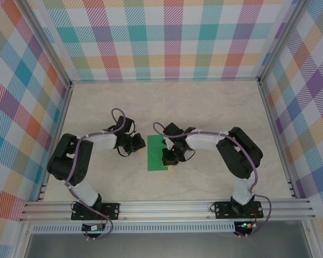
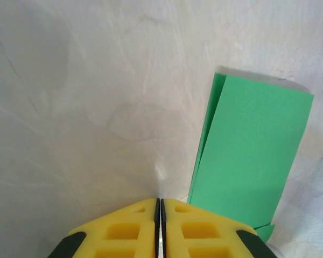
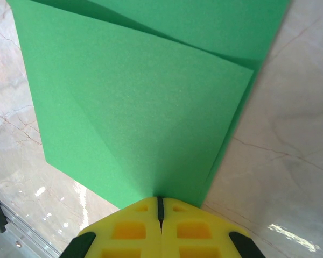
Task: Fold a paper plane with a square sheet of paper (pick it up from the middle)
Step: Fold the triangle a second time at the center of the table.
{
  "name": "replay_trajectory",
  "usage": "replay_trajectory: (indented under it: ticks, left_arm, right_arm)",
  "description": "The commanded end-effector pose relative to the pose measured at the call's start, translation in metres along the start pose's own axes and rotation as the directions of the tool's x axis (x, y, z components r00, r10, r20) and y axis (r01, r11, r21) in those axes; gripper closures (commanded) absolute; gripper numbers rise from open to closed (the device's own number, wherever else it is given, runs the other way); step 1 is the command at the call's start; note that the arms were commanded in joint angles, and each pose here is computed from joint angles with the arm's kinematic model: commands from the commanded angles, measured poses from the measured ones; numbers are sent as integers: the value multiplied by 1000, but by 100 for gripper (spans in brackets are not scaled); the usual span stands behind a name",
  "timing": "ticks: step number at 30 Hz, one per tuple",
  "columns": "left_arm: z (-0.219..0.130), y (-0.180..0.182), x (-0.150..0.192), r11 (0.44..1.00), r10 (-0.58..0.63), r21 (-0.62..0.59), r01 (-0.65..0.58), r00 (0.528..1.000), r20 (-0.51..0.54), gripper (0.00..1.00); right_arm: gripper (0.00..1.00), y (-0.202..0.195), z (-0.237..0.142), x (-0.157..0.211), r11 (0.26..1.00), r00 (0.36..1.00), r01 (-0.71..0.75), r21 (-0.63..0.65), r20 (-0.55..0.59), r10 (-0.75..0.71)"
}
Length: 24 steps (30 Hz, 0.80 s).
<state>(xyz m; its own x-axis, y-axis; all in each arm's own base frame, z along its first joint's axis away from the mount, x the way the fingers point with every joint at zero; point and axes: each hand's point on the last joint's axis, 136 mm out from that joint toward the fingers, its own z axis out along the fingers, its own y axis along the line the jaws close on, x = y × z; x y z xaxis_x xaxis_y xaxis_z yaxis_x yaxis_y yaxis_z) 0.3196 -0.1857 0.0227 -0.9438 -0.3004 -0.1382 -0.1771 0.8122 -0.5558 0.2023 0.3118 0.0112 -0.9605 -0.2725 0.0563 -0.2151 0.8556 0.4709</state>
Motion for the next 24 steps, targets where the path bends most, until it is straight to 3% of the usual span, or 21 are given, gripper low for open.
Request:
replay_trajectory:
  ticks: [1, 4, 9, 11, 24]
  left_arm:
    - [-30, -35, -10, 985, 95, 136, -102, 994, 55, 86]
    - [-45, -61, -3, 961, 108, 250, -120, 992, 60, 86]
    - [-33, -63, 26, 956, 102, 277, -99, 995, 4, 89]
    - [-26, -61, 34, 956, 95, 280, -86, 995, -18, 91]
    - [10, -53, 53, 965, 72, 260, -47, 993, -88, 99]
  right_arm:
    - [97, -51, 15, 35, 977, 990, -64, 203, -108, 87]
    - [97, -29, 3, 20, 989, 996, -50, 138, -61, 59]
    - [96, 39, -29, -13, 992, 997, 52, -115, 69, -44]
    - [96, 56, -40, -21, 984, 994, 73, -162, 96, -58]
    - [97, 45, -19, -33, 995, 998, 29, -99, 62, -23]
